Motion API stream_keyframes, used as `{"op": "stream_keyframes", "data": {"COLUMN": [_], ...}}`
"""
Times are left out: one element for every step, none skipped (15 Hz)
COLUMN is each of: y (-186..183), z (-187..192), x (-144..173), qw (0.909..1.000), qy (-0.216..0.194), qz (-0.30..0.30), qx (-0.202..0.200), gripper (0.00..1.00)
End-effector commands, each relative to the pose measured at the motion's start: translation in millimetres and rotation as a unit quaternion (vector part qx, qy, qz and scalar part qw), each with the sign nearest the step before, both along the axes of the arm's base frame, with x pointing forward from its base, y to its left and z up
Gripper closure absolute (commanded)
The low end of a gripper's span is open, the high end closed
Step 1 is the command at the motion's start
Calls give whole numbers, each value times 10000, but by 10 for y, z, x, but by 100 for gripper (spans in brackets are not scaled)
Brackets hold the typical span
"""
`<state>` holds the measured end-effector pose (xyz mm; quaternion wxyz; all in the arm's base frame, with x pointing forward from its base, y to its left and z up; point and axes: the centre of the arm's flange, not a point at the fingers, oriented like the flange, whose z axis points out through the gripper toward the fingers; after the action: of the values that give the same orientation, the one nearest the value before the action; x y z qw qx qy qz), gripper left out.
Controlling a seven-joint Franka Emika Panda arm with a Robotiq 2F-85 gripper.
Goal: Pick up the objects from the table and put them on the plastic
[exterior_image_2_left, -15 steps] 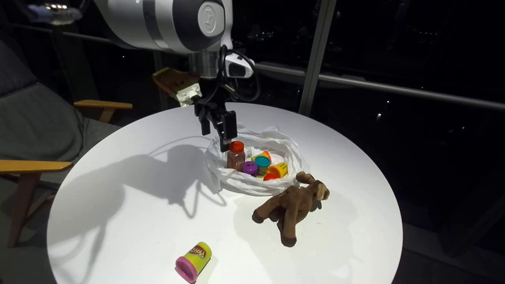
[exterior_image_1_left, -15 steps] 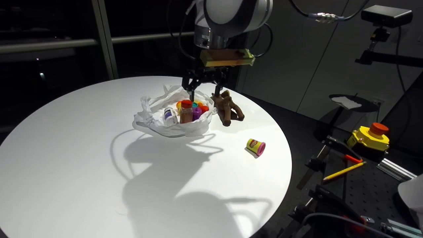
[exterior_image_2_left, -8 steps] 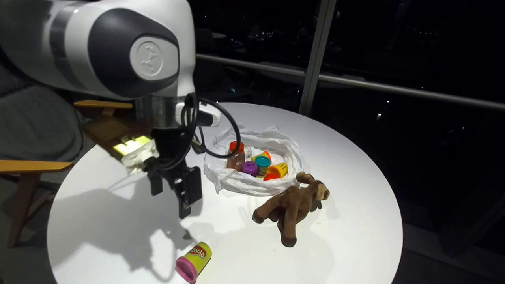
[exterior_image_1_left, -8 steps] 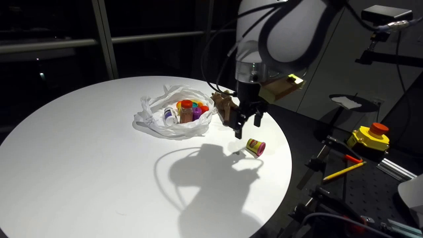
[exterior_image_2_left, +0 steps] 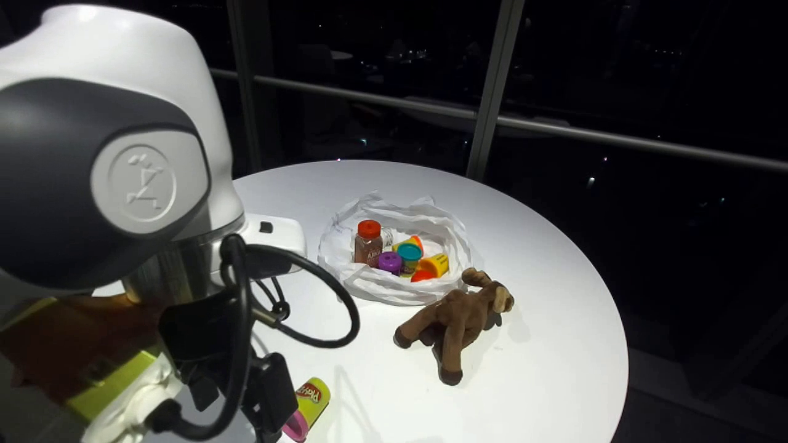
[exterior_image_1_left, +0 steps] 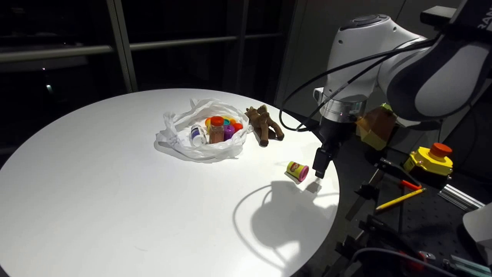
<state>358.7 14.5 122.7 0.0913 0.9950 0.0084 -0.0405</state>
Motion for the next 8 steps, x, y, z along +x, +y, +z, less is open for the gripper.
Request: {"op": "stream_keyframes", "data": {"y": [15,34,52,79,119,142,161,168], "z": [51,54,41,14,-31,-73,-127,-168], "x": [83,143,194,234,267,300,338,373], "qw": [9991,9989,9988,9987,9986,9986,9987,9986], "qy": [-406,-441,-451,-452,-418,-383,-362,-342], "qz": [122,156,198,246,302,338,344,354], "qx": [-67,-77,-80,-69,-68,-109,-135,-171], "gripper": [0,0,0,0,0,0,0,0]}}
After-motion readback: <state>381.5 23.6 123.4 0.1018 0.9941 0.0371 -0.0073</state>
